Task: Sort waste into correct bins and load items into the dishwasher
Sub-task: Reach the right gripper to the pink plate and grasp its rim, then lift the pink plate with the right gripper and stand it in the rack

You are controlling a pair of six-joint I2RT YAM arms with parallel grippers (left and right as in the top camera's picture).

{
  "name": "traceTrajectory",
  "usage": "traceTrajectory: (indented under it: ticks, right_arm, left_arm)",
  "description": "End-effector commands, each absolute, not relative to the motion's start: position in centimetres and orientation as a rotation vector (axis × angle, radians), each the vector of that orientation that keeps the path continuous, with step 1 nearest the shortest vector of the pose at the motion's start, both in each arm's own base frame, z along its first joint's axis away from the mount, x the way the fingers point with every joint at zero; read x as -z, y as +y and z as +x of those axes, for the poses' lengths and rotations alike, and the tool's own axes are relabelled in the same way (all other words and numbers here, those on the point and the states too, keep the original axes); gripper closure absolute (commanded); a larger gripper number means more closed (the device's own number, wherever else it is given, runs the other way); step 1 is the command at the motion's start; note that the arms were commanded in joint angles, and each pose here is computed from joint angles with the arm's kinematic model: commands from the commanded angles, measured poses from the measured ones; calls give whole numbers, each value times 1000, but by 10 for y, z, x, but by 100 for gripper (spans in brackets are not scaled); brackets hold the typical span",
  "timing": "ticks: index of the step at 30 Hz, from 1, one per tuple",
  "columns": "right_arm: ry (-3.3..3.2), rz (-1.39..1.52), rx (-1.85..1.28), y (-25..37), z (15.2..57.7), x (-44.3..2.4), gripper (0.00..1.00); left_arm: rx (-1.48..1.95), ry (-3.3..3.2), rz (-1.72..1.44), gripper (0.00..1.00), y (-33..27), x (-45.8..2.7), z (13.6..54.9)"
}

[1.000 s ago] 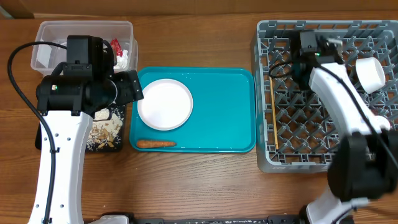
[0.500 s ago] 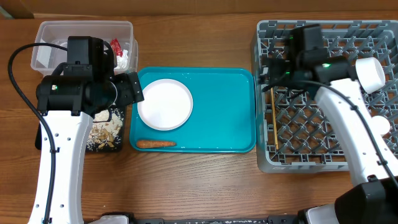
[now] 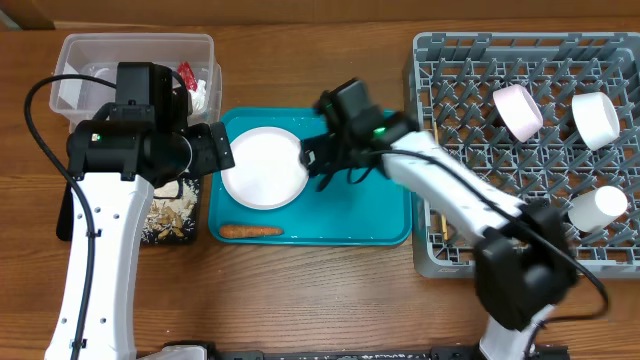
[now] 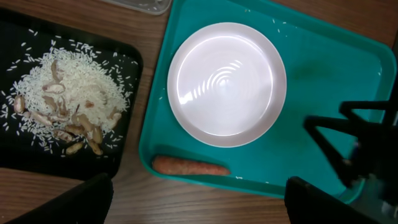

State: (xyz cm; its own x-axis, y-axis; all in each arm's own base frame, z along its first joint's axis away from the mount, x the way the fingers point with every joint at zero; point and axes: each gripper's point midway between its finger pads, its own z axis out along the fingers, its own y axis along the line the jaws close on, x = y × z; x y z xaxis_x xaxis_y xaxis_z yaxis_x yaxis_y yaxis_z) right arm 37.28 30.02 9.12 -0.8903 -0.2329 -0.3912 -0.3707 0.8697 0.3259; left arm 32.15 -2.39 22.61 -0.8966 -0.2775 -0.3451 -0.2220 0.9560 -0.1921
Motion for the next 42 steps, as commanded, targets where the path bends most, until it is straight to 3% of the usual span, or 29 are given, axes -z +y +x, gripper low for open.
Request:
traceTrajectory:
  ticks: [1, 6, 9, 16, 19, 23, 28, 33, 42]
  right_arm:
    - [2726, -369, -514, 311, 377, -68, 20]
    - [2759, -314, -459, 319, 378, -34, 32]
    - [2776, -303, -450, 320, 378, -21, 50]
    - [2812, -291, -362, 309, 377, -4, 68]
    - [2826, -283, -313, 302, 375, -1, 84]
    - [2839, -265, -285, 293, 377, 0, 96]
    - [2848, -178, -256, 266, 390, -10, 96]
    - [2786, -56, -192, 223, 416, -64, 96]
    - [2457, 14, -22, 155, 433, -204, 96]
  left_arm:
    - [173, 2741, -386, 10, -19, -222, 321]
    - [151, 2738, -390, 10, -16, -222, 321]
    - [149, 2738, -391, 9, -16, -222, 321]
    - [149, 2738, -391, 9, -16, -222, 321]
    - [149, 2738, -390, 9, -16, -222, 321]
    - [148, 2738, -390, 9, -16, -222, 321]
    - [148, 2738, -390, 9, -16, -222, 321]
    - [149, 2736, -390, 9, -16, -222, 321]
    - [150, 2730, -389, 9, -16, -223, 322]
